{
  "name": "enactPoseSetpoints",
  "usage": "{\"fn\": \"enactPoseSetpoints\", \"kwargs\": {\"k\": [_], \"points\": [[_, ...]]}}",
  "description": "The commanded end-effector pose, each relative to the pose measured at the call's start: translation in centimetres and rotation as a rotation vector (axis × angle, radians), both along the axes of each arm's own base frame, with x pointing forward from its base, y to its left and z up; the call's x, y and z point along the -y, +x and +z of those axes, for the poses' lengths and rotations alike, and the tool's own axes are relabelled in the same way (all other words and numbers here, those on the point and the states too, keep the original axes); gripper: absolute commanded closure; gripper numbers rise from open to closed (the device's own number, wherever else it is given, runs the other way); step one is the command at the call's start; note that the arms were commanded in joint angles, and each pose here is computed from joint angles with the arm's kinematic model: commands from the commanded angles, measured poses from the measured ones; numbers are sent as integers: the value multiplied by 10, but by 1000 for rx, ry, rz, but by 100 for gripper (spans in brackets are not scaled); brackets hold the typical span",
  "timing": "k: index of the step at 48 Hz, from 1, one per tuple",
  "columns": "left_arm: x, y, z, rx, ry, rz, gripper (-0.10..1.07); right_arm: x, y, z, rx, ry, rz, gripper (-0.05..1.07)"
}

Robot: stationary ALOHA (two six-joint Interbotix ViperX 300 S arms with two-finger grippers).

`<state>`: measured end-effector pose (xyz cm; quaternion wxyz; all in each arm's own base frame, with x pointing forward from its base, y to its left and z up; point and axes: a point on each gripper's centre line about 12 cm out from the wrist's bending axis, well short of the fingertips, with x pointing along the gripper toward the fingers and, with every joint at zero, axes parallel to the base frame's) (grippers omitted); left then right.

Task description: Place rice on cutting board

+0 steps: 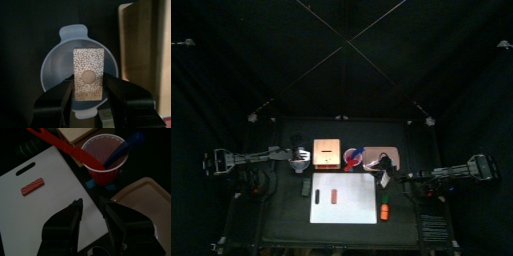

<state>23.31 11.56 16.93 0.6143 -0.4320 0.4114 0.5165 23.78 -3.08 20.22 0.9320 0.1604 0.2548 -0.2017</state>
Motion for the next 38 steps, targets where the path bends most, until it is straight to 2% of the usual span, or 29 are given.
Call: {"fn": "enactPoseSetpoints", "kwargs": {"k": [1,7,12,21,28,38], "points": [[-1,2,22,50,10,18,33,1,3,9,29,-2,-2,30],[6,1,39,86,-35,54,33,1,3,10,31,-4,1,30],[11,8,51,137,-67,61,33,1,4,10,31,-6,0,30],[28,30,64,183,-89,7,33,2,3,9,28,-7,-3,30],[44,54,64,194,-116,-42,33,2,3,8,25,-7,-2,30],[68,83,50,157,-155,-86,33,2,2,6,19,-8,-3,30]]}}
